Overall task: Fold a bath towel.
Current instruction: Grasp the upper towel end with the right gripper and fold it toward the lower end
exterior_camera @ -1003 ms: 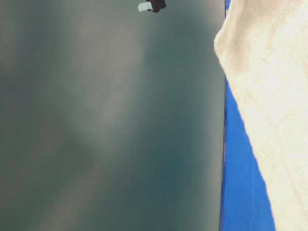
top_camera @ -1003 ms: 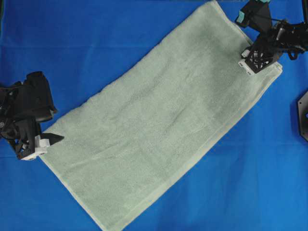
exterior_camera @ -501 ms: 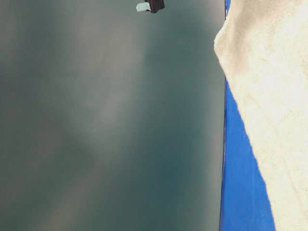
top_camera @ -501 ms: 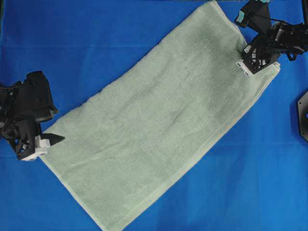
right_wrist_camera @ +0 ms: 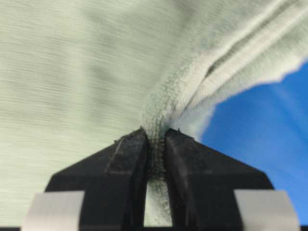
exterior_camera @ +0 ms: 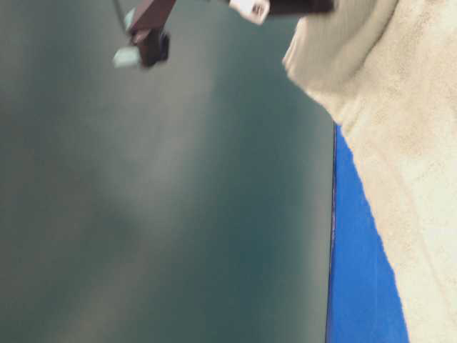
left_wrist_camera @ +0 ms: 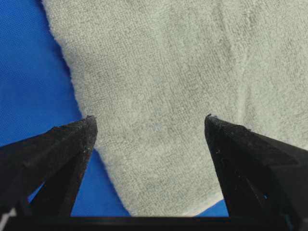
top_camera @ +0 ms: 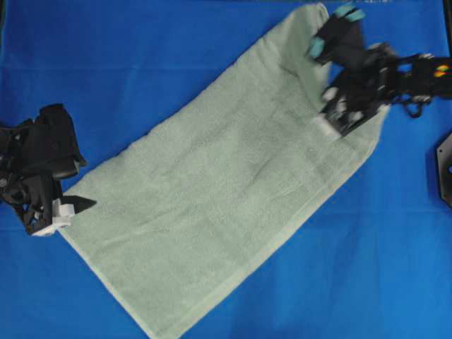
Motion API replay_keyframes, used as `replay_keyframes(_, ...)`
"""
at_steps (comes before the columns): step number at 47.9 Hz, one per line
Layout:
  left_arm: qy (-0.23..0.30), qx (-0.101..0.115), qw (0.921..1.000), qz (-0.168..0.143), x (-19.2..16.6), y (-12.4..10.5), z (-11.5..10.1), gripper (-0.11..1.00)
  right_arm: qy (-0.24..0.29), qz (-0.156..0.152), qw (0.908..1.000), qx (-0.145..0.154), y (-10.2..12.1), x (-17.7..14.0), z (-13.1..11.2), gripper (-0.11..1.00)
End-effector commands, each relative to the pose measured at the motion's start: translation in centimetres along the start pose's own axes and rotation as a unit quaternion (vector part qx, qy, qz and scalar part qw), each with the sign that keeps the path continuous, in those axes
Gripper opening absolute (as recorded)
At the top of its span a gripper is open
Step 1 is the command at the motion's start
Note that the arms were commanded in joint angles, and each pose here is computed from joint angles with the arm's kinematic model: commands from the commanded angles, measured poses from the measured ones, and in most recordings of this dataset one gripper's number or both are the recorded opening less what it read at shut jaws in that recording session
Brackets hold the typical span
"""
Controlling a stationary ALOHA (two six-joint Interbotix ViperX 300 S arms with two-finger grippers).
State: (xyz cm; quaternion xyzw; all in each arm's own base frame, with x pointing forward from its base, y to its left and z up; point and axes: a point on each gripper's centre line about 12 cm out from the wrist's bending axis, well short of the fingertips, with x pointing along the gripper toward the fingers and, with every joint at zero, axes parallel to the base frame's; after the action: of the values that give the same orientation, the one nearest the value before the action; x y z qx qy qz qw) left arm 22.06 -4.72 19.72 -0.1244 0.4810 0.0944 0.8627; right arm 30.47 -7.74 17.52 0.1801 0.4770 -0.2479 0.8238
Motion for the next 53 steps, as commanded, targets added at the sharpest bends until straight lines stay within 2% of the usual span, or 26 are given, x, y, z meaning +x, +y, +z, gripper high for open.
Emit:
replay_keyframes(1,-0.014,-0.002,0.9999,-0.008,-0.5,-0.4,0.9,0.86,-0.015,0.025,0.9992,-0.027,3.6,-0.2,1.3,0.15)
replay_keyframes(10,-0.014,-0.002,0.9999,-0.008,-0.4,-0.4,1.0,0.86,-0.031,0.062,0.9937,-0.088,11.7,0.9,2.9,0.15)
replay_keyframes(17,-0.012,-0.001,0.9999,-0.007,-0.3,-0.5,1.0,0.86,-0.037,0.081,0.9890,-0.118,16.5,2.1,3.6,0.15)
replay_keyframes(20,-0.012,-0.001,0.9999,-0.007,-0.3,-0.5,1.0,0.86,-0.034,0.084,0.9879,-0.126,17.8,2.7,3.5,0.15)
replay_keyframes(25,-0.011,0.000,0.9999,-0.006,-0.3,-0.5,1.0,0.86,-0.021,0.079,0.9876,-0.135,18.6,3.5,2.8,0.15)
replay_keyframes(32,-0.011,0.000,0.9999,-0.006,-0.3,-0.5,1.0,0.86,-0.010,0.080,0.9891,-0.123,18.8,3.8,2.3,0.15)
replay_keyframes(53,-0.012,0.000,0.9999,-0.008,-0.3,-0.5,1.0,0.86,-0.002,0.081,0.9879,-0.132,19.2,4.0,1.2,0.15)
